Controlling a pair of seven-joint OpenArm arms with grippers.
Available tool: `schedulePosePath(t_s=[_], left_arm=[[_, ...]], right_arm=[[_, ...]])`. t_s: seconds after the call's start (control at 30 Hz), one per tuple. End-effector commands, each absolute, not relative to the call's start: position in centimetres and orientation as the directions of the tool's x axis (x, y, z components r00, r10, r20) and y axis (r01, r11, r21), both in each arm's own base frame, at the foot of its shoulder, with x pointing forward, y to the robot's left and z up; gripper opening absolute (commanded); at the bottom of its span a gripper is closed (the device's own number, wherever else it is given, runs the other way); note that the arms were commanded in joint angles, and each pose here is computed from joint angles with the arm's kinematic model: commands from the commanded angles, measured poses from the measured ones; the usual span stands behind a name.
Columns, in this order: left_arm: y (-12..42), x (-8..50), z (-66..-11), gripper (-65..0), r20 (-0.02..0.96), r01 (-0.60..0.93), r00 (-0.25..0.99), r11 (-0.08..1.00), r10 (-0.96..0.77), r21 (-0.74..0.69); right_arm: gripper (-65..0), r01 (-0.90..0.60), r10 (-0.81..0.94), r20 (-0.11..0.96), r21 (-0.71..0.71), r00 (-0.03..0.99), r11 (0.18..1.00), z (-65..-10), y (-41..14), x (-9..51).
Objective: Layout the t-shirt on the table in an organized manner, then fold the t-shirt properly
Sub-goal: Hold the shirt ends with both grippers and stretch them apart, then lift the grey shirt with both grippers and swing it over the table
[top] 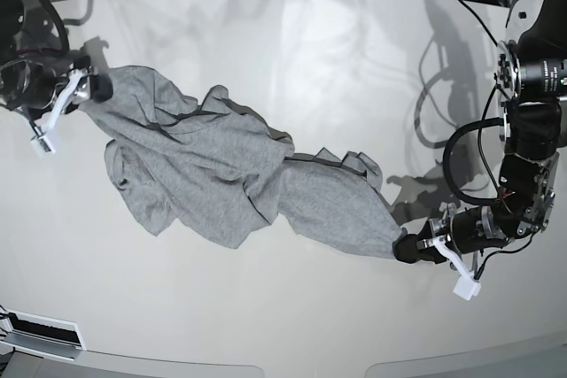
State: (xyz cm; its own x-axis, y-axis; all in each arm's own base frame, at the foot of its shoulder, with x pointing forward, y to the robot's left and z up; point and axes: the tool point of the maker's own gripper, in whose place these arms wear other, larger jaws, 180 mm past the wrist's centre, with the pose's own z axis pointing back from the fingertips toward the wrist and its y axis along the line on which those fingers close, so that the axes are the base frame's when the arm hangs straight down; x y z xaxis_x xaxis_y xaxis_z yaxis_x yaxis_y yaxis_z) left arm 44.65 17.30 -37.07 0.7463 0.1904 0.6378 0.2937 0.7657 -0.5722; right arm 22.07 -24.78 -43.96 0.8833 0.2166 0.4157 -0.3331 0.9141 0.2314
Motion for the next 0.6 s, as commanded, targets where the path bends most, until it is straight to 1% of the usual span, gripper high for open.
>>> schedulePosePath(t_s=[0.0, 0.03, 0.1, 0.13, 0.23, 0.3, 0.43, 0.57], left_arm=[[17.8, 46.4, -34.4, -65.0, 0.69, 0.326, 0.692, 0.76, 0.212, -0.562], [17.8, 46.4, -34.4, -65.0, 0.689, 0.326, 0.693, 0.761, 0.212, -0.561], [17.9, 46.4, -34.3, -65.0, 0.69, 0.325, 0.692, 0.763, 0.212, -0.559], [18.0, 46.5, -34.3, -65.0, 0.691, 0.325, 0.69, 0.763, 0.212, -0.559], [18.0, 46.7, -33.9, -65.0, 0.695, 0.327, 0.685, 0.76, 0.22, -0.562], [17.9, 46.8, -33.6, -65.0, 0.692, 0.33, 0.687, 0.753, 0.222, -0.569], [16.9, 47.7, -30.8, -65.0, 0.679, 0.363, 0.694, 0.699, 0.238, -0.616], [17.0, 49.9, -25.5, -65.0, 0.72, 0.427, 0.653, 0.672, 0.235, -0.605]], right_arm=[[-28.7, -0.346, 0.222, 0.45, 0.214, 0.865, 0.913, -42.8, -25.4, 23.2], [-37.6, -0.347, 0.226, 0.441, 0.214, 0.868, 0.913, -42.8, -25.4, 23.0], [-60.7, -0.35, 0.241, 0.418, 0.207, 0.876, 0.914, -42.9, -25.7, 22.7], [-65.0, -0.352, 0.246, 0.412, 0.204, 0.877, 0.913, -42.8, -25.8, 22.7], [-65.0, -0.362, 0.245, 0.419, 0.228, 0.875, 0.904, -41.7, -25.5, 23.3], [-65.0, -0.375, 0.242, 0.443, 0.241, 0.863, 0.895, -40.3, -25.5, 24.1], [-65.0, -0.416, 0.242, 0.552, 0.215, 0.798, 0.884, -35.8, -26.2, 26.6], [-65.0, -0.444, 0.243, 0.677, 0.137, 0.695, 0.886, -30.3, -27.2, 28.9]])
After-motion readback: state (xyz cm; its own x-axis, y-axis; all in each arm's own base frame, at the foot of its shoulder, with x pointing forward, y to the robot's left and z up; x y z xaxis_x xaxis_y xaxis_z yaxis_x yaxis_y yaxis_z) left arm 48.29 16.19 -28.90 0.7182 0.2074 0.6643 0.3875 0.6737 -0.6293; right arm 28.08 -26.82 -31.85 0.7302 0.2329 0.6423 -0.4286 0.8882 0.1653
